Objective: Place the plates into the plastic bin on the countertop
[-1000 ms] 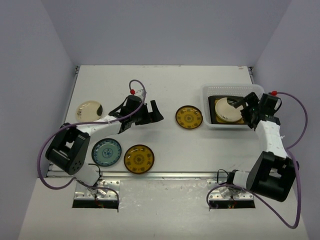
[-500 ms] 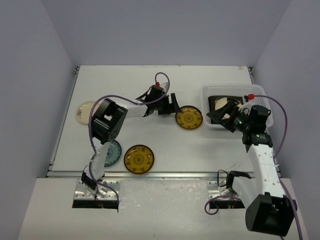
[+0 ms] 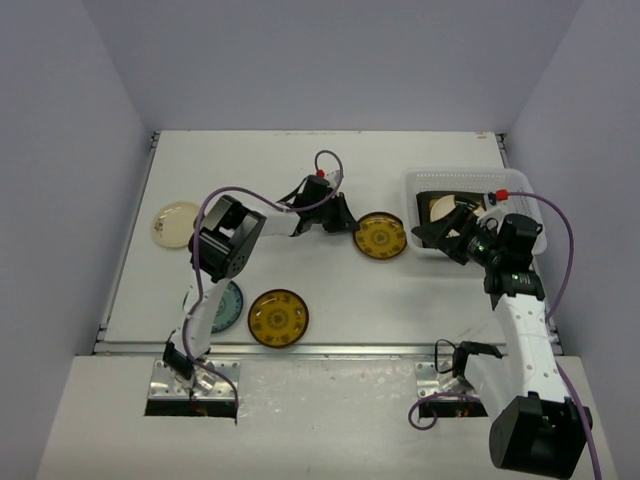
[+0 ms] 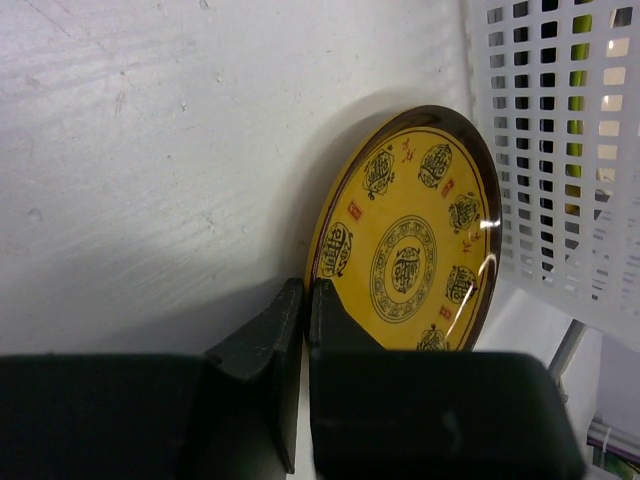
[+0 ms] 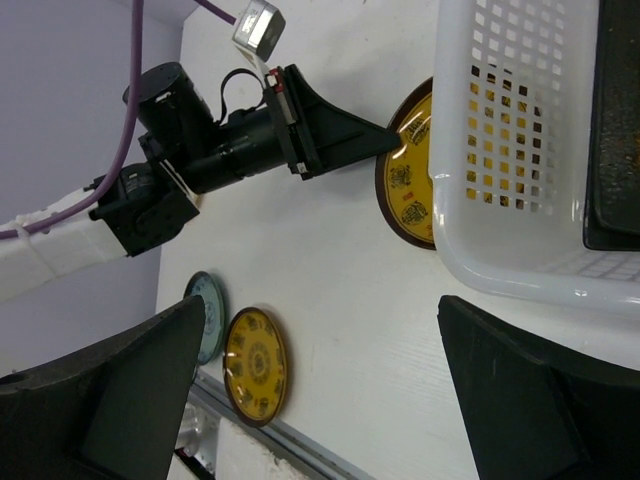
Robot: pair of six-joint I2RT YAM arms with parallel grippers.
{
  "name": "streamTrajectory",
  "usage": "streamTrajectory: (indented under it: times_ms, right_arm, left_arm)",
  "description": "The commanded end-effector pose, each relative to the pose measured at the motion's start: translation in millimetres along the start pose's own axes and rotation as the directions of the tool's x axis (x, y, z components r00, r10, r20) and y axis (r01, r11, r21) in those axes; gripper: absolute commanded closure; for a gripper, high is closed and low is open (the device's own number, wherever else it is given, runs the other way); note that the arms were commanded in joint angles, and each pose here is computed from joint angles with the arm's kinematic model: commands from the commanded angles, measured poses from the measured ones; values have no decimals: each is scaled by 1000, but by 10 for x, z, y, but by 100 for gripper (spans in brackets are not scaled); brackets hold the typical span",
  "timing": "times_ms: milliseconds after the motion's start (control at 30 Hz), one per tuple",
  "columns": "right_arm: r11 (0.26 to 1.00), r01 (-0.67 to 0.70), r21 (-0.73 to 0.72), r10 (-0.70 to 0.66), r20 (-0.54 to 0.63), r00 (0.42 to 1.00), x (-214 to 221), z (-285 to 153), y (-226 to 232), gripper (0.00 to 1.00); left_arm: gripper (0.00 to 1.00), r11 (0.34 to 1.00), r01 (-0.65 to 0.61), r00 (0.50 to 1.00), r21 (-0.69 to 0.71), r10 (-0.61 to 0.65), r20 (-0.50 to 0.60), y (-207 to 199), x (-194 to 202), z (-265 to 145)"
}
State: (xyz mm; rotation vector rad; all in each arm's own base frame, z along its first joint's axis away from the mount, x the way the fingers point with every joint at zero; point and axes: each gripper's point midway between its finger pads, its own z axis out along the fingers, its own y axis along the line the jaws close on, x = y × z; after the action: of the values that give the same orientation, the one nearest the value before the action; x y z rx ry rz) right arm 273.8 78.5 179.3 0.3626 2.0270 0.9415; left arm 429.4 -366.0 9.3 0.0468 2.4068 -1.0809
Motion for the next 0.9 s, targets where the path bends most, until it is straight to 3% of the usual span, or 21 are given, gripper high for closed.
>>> streamTrajectory:
  times_ms: [0, 100, 267, 333, 567, 633, 767, 867]
  right_arm:
    - [994, 13, -110, -14, -7, 1000, -15, 53, 131, 1]
    - [980, -3, -199, -9, -61, 998, 60, 82, 224, 1]
    - [979, -26, -205, 9, -87, 996, 98, 153, 170, 1]
    - [978, -32, -205, 11, -104, 994, 145, 224, 147, 3]
    - [978, 35, -206, -91, -269, 959, 596, 580, 311, 18]
    - [980, 53, -191, -106, -281, 954, 659, 665, 310, 30]
    - [973, 24, -229, -96, -310, 946, 779, 708, 398, 74]
    - [970, 20, -242, -99, -323, 941, 827, 719, 430, 84]
  left_arm:
    - [100, 996, 15, 999, -91, -18, -31, 202, 235, -170]
    - [100, 997, -13, 997, -76, 18, 71, -15, 120, -606]
    - [100, 998, -54, 981, -20, 57, 183, -318, 143, -1287]
    - [100, 997, -71, 980, 19, 66, 190, -428, 247, -1543]
    - [100, 986, -87, 983, 142, 62, 172, -679, 499, -1872]
    - [100, 981, -92, 982, 170, 61, 180, -742, 513, -1952]
    - [100, 979, -97, 979, 179, 61, 194, -781, 512, -2027]
    - [100, 975, -108, 975, 195, 66, 210, -841, 484, -2075]
